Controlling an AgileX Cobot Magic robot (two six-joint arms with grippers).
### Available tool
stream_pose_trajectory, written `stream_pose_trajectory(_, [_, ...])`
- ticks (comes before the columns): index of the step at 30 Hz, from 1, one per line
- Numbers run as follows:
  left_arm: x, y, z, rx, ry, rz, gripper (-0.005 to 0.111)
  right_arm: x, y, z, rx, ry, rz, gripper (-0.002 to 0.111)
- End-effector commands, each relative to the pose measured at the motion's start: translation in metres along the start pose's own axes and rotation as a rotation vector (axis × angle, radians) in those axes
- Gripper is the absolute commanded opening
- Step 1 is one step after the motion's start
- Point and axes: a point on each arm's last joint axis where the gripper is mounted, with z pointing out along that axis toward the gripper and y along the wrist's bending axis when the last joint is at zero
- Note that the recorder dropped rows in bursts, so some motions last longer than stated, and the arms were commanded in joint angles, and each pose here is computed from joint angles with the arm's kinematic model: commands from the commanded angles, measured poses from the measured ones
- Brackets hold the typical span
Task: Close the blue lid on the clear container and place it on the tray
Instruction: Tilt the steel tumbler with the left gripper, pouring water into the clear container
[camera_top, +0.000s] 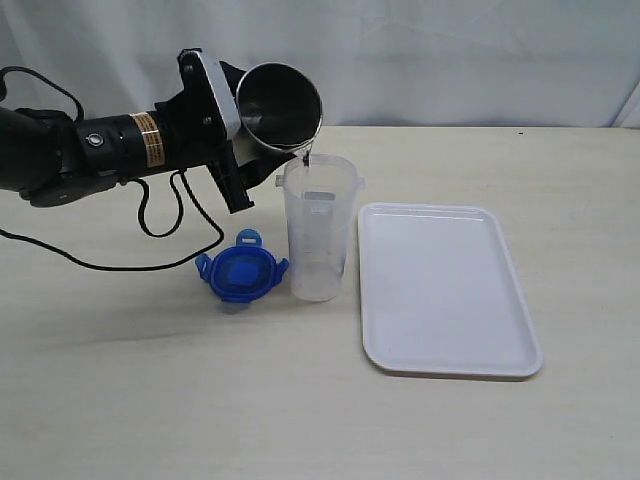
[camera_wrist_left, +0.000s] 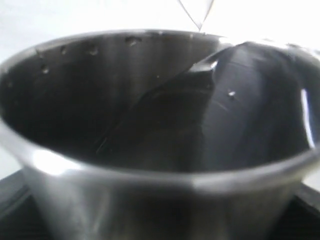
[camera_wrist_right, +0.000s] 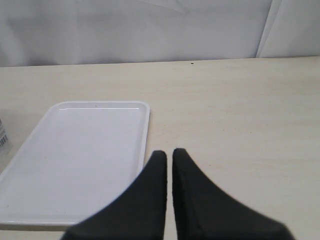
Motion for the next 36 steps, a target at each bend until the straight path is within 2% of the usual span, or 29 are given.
stream_pose_trajectory(1, [-0.0152, 0.0126, -0.0014, -0.065, -0.083, 0.023, 0.0, 0.0011, 0.0001, 0.0, -0.002, 0.001, -0.004, 0.005])
stream_pose_trajectory(36, [-0.014, 0.0124, -0.0013, -0.066, -0.067, 0.107, 0.0, 0.0011, 0.0001, 0.0, -0.002, 0.001, -0.004, 0.005])
